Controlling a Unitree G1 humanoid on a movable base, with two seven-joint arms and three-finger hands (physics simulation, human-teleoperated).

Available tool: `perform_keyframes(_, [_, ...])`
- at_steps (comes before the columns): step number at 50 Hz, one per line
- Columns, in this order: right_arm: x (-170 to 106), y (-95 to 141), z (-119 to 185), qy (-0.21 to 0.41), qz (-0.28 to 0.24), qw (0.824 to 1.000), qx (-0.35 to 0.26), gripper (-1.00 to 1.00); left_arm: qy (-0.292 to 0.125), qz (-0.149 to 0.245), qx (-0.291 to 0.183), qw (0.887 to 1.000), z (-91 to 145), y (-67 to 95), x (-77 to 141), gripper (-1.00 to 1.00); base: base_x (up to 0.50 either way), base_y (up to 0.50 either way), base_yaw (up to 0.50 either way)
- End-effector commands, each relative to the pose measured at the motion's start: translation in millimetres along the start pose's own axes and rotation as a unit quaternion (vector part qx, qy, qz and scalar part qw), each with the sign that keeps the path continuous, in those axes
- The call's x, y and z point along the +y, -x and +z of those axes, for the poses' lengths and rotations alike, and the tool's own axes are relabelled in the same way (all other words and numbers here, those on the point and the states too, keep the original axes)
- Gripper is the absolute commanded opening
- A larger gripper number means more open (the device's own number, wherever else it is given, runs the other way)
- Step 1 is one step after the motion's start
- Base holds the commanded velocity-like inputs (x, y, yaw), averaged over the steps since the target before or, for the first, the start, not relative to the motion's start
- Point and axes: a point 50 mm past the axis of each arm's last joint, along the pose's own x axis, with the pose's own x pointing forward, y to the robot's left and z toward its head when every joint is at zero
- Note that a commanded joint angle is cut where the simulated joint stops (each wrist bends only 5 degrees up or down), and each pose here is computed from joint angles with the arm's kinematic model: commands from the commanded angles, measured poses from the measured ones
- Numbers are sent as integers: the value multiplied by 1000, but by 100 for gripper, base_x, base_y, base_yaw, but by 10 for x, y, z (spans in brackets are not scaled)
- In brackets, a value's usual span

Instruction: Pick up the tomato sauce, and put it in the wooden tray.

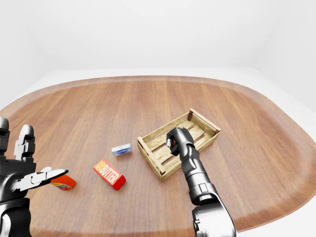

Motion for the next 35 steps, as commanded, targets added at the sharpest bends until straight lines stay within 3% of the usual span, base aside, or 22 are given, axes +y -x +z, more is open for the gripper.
perform_keyframes(1, [19,-35,-61,24,21,999,17,-100,0,0,0,1000,-3,-2,1,95,0,0,0])
perform_keyframes(35, [86,-57,-186,49,35,997,49,-100,0,-1,2,1000,-8,-2,-5,95,0,0,0])
